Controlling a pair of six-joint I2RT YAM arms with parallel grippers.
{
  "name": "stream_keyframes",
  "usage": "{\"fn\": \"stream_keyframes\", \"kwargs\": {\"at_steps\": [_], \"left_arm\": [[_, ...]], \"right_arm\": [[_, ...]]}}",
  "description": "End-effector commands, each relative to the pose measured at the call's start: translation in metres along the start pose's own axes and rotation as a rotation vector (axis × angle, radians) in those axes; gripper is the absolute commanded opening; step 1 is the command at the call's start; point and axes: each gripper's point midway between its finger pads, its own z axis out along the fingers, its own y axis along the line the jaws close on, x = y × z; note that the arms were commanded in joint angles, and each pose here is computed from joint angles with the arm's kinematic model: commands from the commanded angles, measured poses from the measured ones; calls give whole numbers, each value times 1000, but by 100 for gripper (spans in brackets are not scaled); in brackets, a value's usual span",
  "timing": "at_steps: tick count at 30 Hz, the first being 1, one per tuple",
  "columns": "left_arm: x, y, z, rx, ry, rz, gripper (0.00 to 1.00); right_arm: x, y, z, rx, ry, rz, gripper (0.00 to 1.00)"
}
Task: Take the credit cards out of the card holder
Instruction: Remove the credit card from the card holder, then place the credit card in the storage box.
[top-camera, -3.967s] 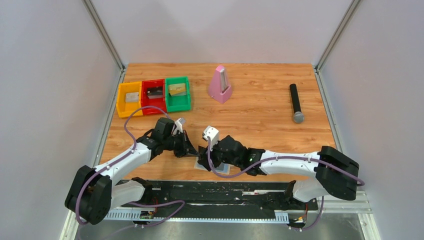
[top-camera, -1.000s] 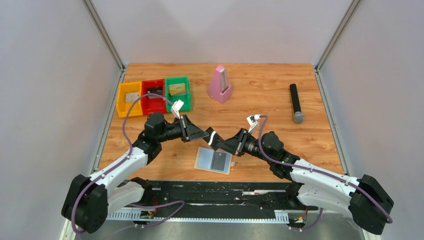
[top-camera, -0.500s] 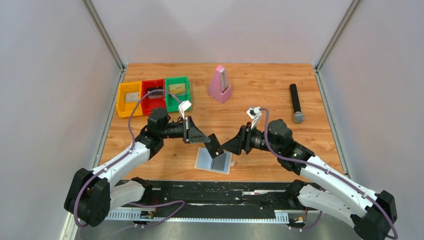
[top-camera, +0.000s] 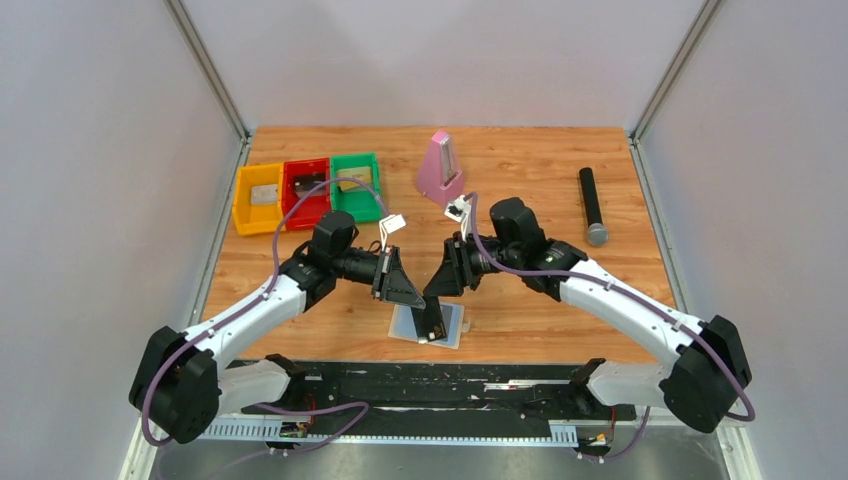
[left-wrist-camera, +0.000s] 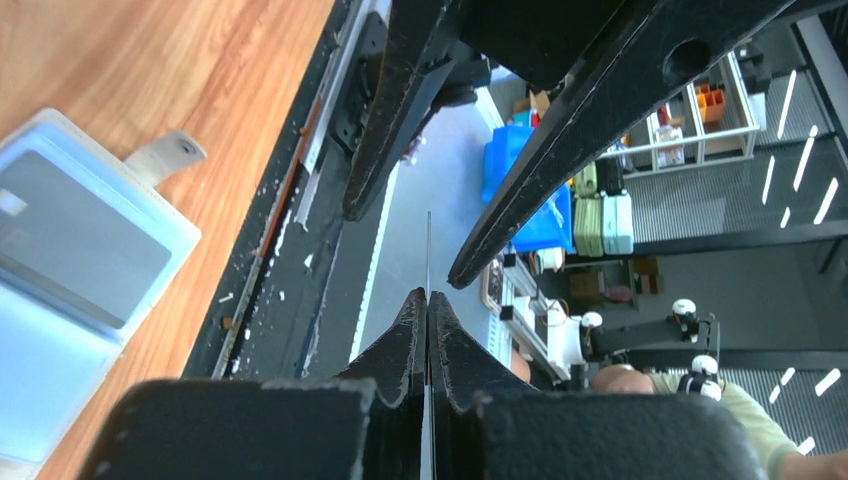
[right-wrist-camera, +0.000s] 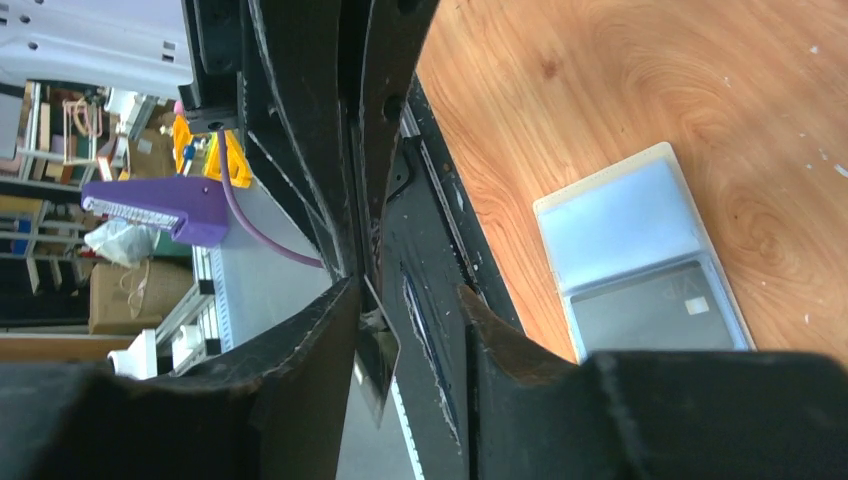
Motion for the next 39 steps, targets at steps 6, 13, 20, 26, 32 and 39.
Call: {"fn": "stream_keyframes", "kwargs": {"at_steps": [6,13,20,26,32,39], "left_arm": [[1,-9,0,17,42,53,3],[0,-7,1,16,46,46,3],[-1,-8,1,14,46,52,5],[-14,7,-1,-110,-5,48,42],[-36,13,-12,-121,-133,1,50],[-55,23,-30,-147,-291,-31,56]], "right_arm": [[1,21,2,-150,73,-58,19],[14,23,-1,-186,105,-54,26],[17,24,0,-207,120,-53,0],[8,18,2,-153,79,0,0],[-17,-8,-5,-23,-108,141,0],[-57,-37,-35,103,-497,349,0]]}}
